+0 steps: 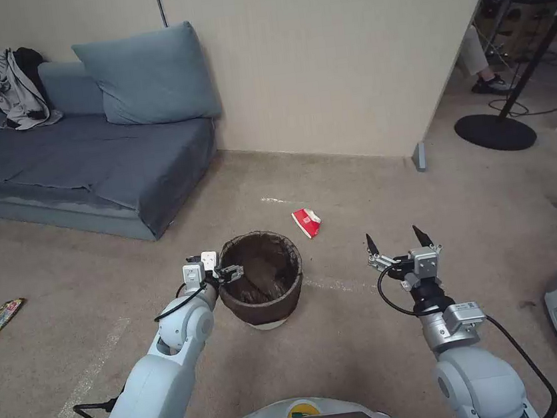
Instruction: Pick up the trash bin, then pick up the garbage from the floor and place it into the trash bin.
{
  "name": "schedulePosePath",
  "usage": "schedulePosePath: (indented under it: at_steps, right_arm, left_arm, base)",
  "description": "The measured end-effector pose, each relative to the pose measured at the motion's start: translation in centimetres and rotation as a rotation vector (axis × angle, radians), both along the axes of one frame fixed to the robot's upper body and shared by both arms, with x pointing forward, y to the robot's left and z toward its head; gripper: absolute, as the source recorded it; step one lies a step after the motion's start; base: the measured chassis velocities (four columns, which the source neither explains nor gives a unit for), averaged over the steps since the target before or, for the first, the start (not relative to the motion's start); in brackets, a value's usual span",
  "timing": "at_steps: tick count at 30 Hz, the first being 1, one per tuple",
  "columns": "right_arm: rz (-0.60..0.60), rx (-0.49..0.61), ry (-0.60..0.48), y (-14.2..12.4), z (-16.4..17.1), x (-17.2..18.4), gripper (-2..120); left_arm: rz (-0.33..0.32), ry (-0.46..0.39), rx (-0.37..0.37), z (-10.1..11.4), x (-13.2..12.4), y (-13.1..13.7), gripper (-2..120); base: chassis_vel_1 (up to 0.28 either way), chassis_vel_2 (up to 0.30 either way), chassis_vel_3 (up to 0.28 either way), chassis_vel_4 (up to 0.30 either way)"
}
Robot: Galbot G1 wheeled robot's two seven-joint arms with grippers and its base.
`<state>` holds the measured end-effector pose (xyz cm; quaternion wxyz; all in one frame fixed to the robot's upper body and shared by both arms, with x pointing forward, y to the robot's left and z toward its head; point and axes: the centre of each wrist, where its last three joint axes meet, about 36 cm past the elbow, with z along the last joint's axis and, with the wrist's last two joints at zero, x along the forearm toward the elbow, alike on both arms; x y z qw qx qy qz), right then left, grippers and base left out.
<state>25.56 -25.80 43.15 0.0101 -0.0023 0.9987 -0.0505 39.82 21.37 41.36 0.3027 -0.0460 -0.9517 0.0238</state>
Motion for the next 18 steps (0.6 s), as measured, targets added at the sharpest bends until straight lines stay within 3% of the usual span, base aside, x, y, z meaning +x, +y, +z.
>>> schedulePosePath:
  at_steps: [8, 13, 18]
  right_arm:
    - [0.003, -0.003, 0.001, 0.0, 0.0, 0.0, 100]
    - [0.005, -0.006, 0.002, -0.1, 0.0, 0.0, 100]
    - [0.007, -0.005, 0.0, 0.0, 0.1, 0.1, 100]
  left_arm:
    - [0.011, 0.032, -0.006, -0.3, 0.0, 0.3, 99]
    - [0.01, 0.059, -0.004, -0.6, 0.0, 0.2, 93]
    - [0.013, 0.075, -0.002, -1.0, 0.1, 0.4, 72]
  base:
    - [0.0, 0.0, 0.0, 0.0]
    - [0.0, 0.0, 0.0, 0.0]
    - [0.0, 0.0, 0.0, 0.0]
